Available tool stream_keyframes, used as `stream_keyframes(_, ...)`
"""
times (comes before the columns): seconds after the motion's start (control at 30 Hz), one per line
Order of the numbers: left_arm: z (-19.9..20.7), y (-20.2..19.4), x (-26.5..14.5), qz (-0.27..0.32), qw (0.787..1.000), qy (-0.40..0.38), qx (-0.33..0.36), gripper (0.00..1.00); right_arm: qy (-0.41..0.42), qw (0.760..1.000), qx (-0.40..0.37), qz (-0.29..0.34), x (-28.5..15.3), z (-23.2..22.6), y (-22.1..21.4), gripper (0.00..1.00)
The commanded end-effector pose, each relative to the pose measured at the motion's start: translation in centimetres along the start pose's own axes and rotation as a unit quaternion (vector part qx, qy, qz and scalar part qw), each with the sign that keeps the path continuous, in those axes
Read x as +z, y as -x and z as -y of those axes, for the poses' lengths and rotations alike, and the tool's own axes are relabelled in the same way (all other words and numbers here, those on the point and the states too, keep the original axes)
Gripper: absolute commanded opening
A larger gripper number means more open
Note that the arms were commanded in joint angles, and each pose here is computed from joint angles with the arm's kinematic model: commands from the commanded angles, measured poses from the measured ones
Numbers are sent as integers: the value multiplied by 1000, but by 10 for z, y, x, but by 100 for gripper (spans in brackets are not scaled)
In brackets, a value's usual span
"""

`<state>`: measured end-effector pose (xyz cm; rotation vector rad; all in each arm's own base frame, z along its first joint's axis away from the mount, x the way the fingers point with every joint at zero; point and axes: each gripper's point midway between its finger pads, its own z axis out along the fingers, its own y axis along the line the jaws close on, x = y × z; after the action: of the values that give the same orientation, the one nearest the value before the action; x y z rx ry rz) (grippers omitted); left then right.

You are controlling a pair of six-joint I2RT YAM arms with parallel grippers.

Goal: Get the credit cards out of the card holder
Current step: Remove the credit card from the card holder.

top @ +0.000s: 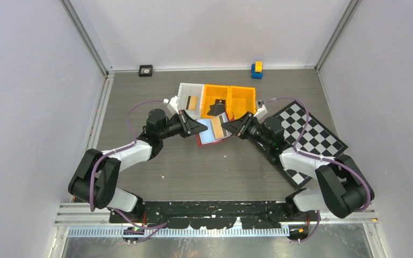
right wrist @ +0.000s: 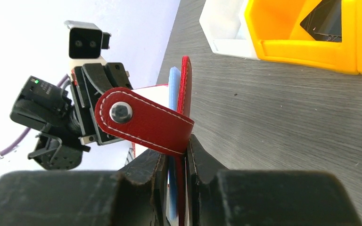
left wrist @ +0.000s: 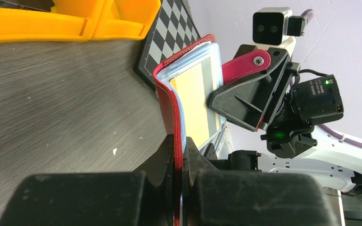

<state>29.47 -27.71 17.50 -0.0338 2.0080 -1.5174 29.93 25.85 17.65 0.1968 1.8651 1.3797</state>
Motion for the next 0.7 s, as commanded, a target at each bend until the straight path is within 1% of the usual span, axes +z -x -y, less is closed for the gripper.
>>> stream_keyframes(0.0,31,17,-3,7,998,-28,54,0,44,995,-86,-29,0,-37,10,9)
stream_keyframes(0.07,36,17,-4,5,998,-36,59,0,27,993,-110,-47,0,-36,10,10)
stream_keyframes(0.2,43,18,-7,11,996,-46,73,0,44,989,-125,-72,-1,-46,7,19)
stream_keyframes(0.4,51,21,-10,20,993,-61,95,0,74,983,-112,-125,1,-56,-5,28)
stream_keyframes(0.43,53,22,-11,22,993,-63,101,0,81,982,-108,-132,2,-58,-7,30)
stream_keyframes(0.53,55,22,-14,27,991,-65,112,0,98,979,-104,-145,0,-63,-11,46)
stream_keyframes(0.67,56,24,-16,34,991,-63,117,0,97,979,-111,-140,-3,-64,-10,54)
